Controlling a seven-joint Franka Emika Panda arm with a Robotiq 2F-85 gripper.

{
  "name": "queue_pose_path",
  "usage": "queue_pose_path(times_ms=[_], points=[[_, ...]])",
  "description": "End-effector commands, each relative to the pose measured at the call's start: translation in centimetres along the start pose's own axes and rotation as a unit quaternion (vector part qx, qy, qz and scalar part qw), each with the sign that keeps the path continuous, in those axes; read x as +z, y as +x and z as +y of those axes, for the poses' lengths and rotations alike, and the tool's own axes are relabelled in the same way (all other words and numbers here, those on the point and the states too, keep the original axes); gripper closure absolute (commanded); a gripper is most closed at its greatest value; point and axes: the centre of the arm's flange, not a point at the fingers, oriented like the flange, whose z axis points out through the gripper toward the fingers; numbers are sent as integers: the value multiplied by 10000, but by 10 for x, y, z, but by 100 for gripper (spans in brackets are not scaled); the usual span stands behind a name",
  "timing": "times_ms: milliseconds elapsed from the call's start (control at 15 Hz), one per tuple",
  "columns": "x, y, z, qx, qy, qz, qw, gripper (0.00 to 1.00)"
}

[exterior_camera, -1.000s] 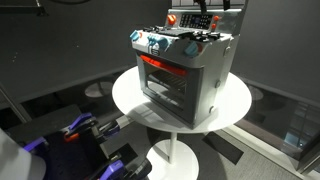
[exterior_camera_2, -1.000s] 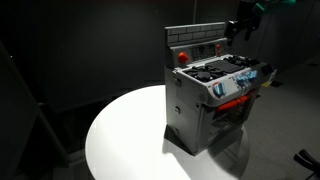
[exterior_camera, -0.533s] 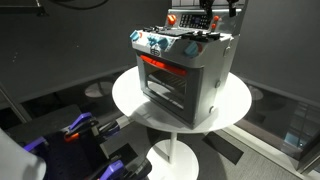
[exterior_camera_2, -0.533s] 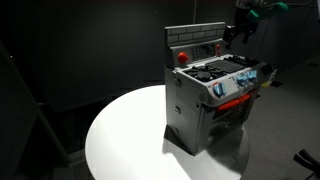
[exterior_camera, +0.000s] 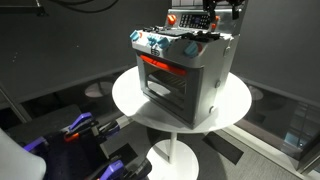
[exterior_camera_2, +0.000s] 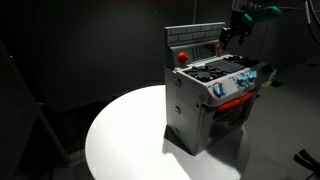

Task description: Push the top orange button on the stoves button display

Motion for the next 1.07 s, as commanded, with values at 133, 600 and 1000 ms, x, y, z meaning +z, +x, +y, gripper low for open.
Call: queue_pose_path(times_ms=[133, 600, 1000], points=[[-1, 19, -6, 76, 42, 128, 9999, 0], [2, 27, -10, 48, 54, 178, 9998, 0], [4, 37, -13, 42, 14, 232, 9997, 0]])
